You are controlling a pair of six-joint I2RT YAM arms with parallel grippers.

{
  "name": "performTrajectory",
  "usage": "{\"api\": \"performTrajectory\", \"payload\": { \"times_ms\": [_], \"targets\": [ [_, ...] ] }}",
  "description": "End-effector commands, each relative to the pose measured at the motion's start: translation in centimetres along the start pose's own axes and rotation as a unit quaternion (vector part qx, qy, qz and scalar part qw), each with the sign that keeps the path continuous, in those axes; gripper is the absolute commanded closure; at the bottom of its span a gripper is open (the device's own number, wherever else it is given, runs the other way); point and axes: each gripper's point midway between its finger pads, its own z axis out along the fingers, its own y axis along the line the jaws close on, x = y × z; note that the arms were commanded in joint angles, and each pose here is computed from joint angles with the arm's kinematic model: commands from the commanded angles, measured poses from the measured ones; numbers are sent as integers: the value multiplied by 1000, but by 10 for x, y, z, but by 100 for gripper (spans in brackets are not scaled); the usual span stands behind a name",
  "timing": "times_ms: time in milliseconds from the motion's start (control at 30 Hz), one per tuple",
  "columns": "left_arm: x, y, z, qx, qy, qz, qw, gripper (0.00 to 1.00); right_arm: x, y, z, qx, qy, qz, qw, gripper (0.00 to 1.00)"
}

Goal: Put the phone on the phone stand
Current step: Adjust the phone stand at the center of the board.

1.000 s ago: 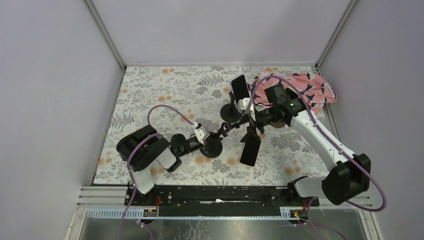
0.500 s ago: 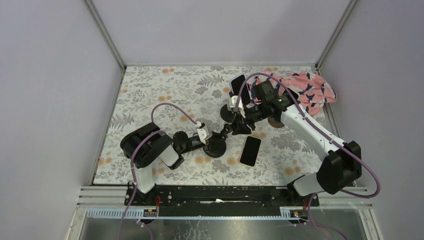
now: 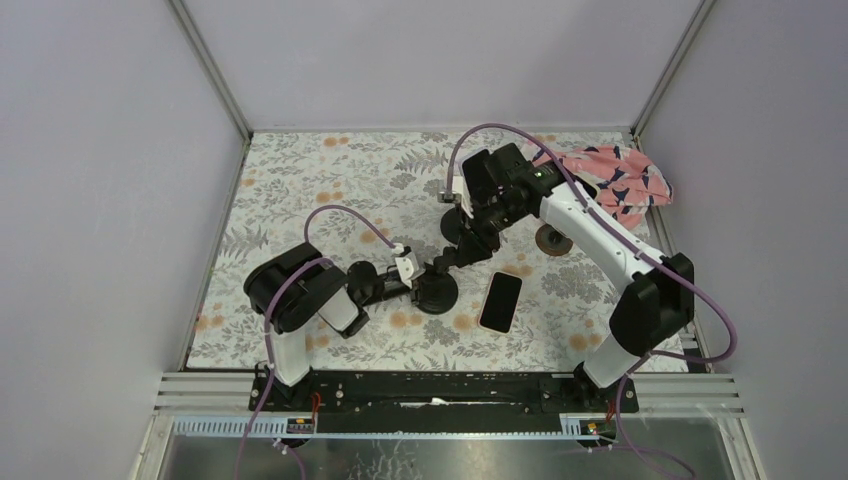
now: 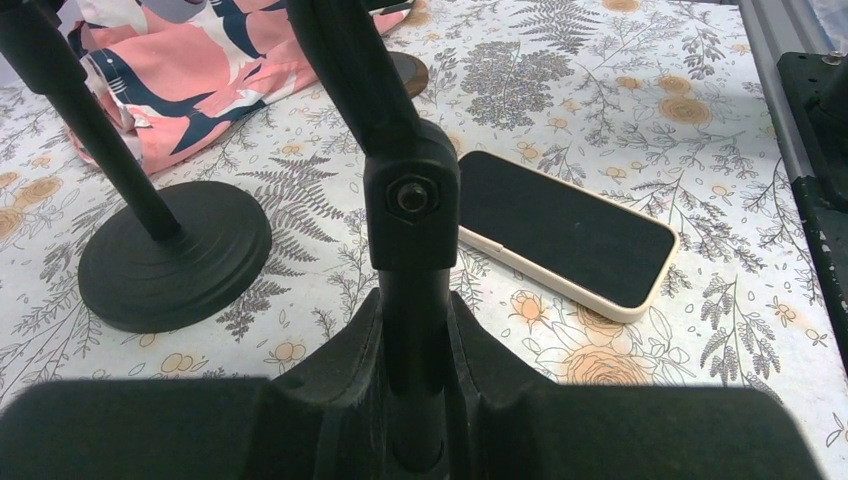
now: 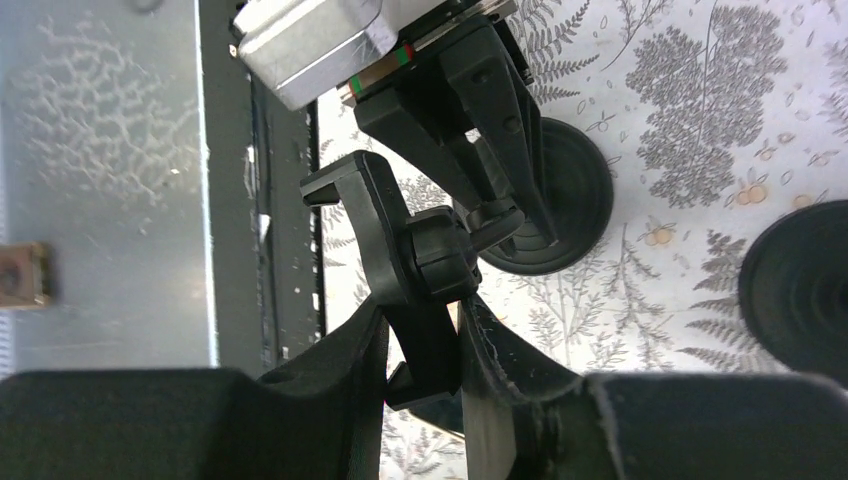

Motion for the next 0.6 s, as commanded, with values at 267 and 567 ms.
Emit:
{"api": "performTrajectory", "payload": {
  "times_ms": [267,567],
  "targets": [
    [11,10,-11,-26,12,-1,1000,63,-4,-11,5,37,27,189,981,67],
    [-16,12,-23,-54,-14,3,998,47,-47,-19,-14,47,-13,150,987,35]
  ]
}}
